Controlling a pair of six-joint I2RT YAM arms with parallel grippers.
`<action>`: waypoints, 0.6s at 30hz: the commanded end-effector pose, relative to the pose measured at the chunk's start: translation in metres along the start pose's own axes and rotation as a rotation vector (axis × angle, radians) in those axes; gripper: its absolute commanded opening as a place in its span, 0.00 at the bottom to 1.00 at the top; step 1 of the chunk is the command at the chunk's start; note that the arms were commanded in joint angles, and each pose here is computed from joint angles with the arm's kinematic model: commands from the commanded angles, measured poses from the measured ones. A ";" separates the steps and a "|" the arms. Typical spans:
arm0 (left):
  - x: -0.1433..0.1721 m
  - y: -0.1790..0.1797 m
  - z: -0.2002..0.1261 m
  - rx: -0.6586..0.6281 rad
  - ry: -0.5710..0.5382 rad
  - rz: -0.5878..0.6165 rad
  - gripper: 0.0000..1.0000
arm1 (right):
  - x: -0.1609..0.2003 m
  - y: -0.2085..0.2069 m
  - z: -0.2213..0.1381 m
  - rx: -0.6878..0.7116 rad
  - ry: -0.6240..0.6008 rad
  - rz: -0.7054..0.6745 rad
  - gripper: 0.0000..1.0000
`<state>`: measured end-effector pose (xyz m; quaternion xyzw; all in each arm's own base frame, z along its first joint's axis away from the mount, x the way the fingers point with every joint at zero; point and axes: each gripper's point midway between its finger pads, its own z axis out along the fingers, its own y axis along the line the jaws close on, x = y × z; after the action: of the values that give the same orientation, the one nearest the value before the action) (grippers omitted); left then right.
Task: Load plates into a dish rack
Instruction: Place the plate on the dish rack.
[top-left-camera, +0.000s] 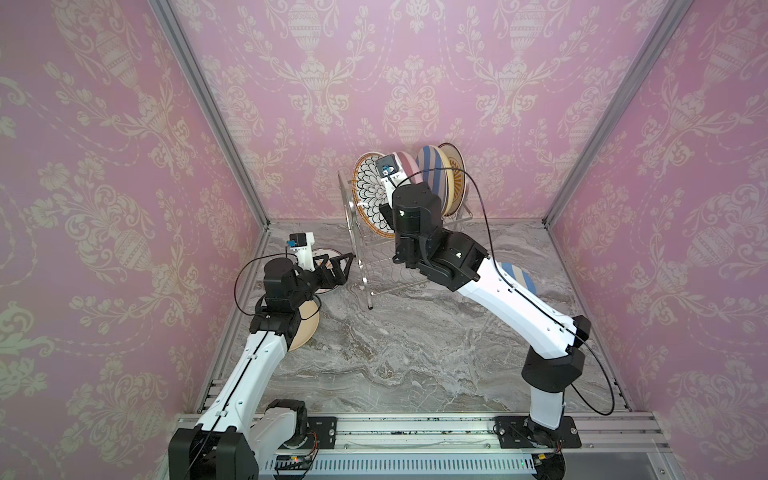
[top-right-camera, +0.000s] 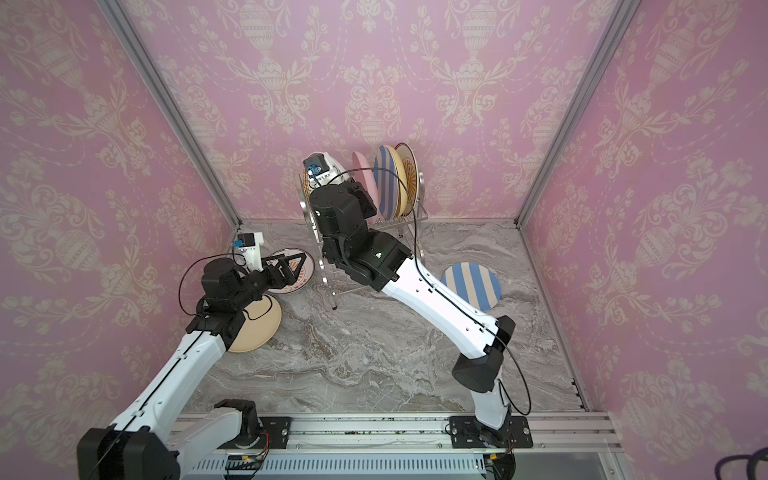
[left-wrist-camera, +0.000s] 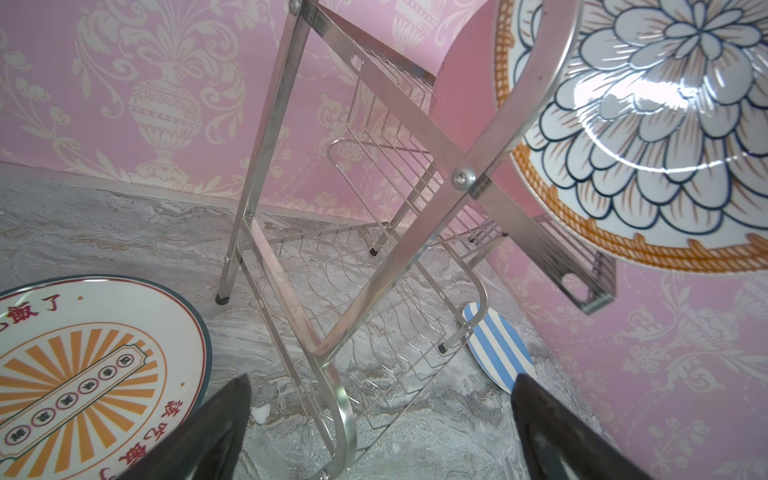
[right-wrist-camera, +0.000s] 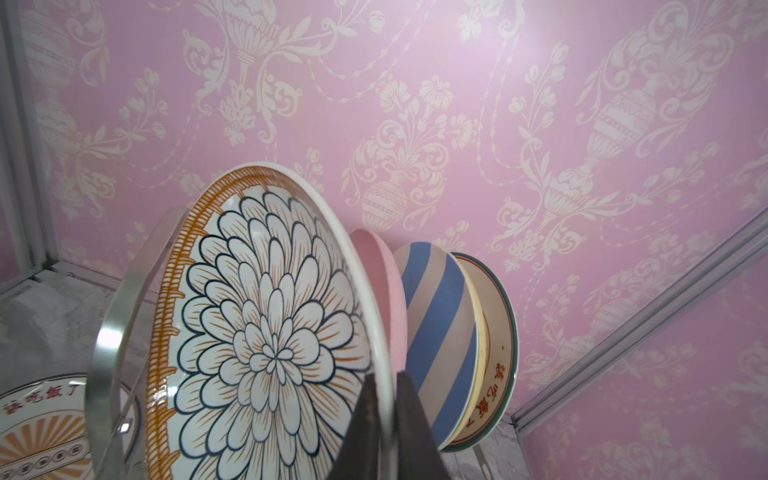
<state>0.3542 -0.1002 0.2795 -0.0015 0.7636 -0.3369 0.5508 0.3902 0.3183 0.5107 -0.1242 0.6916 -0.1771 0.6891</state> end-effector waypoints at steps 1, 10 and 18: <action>-0.002 -0.019 0.000 0.089 -0.015 0.026 0.99 | -0.057 -0.074 -0.015 0.240 -0.127 0.191 0.00; -0.018 -0.040 0.005 0.163 -0.062 0.102 0.99 | -0.050 -0.086 0.003 0.320 -0.100 0.131 0.00; -0.014 -0.050 0.006 0.202 -0.047 0.107 0.99 | -0.036 -0.078 0.022 0.356 -0.065 0.052 0.00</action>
<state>0.3501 -0.1284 0.3101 0.0656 0.7229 -0.3693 0.5803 0.4226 0.2753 0.5434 -0.0455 0.6505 -0.3105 0.6916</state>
